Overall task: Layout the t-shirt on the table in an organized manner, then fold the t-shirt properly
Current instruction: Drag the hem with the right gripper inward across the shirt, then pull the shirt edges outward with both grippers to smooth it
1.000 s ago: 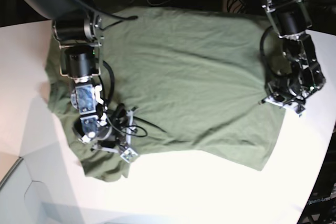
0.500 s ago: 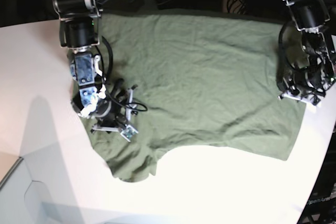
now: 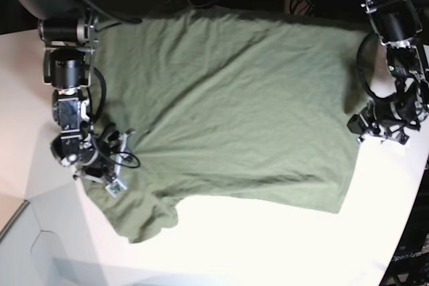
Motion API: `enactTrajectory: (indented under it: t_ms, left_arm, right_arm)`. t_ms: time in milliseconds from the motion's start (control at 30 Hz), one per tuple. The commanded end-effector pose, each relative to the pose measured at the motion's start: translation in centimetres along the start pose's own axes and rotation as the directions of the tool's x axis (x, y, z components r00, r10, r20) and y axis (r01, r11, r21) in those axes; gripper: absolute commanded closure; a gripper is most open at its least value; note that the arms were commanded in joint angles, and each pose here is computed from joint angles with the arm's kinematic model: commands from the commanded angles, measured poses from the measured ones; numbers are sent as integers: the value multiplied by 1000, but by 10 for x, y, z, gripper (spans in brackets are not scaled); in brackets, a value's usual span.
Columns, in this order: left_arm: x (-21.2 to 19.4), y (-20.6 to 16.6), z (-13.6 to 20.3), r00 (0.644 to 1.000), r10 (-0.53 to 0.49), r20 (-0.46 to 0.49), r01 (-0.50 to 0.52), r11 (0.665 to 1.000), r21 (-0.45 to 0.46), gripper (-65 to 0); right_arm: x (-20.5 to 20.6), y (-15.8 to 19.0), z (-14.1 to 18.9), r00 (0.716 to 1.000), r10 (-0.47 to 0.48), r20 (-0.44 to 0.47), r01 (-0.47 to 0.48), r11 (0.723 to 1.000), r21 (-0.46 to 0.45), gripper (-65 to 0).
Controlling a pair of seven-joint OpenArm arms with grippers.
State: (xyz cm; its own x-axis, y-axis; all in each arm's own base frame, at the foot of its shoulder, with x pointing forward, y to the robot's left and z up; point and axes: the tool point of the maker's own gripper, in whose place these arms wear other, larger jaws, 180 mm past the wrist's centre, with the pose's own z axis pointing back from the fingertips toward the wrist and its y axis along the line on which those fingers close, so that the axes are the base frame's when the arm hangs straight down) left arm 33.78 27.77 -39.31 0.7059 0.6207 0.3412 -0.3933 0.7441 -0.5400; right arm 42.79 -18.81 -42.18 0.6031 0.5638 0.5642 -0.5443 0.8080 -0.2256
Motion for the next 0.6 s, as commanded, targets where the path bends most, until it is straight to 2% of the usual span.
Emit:
enactTrajectory:
  t_ms: [0, 133, 367, 433, 567]
  left_arm:
    - [19, -11, 7, 999, -15, 45, 16, 1000, -23, 0]
    - [28, -22, 8, 998, -19, 62, 22, 999, -48, 0]
    - [27, -41, 0, 998, -12, 63, 18, 996, -88, 0]
    - [20, -50, -7, 999, -1, 52, 6, 994, -110, 0]
    - [27, -68, -11, 998, 0, 62, 9, 990, -141, 0]
  right_arm:
    - [5, -21, 6, 999, 22, -28, -23, 998, -52, -295]
    - [49, -53, 20, 997, 35, 72, -27, 993, -112, -295]
    - [111, -94, 50, 983, 69, 169, -34, 979, -200, -295]
    - [115, -100, 62, 979, 89, 182, -43, 970, -241, -294]
    - [96, -104, 83, 985, 95, 147, -45, 949, -311, -294]
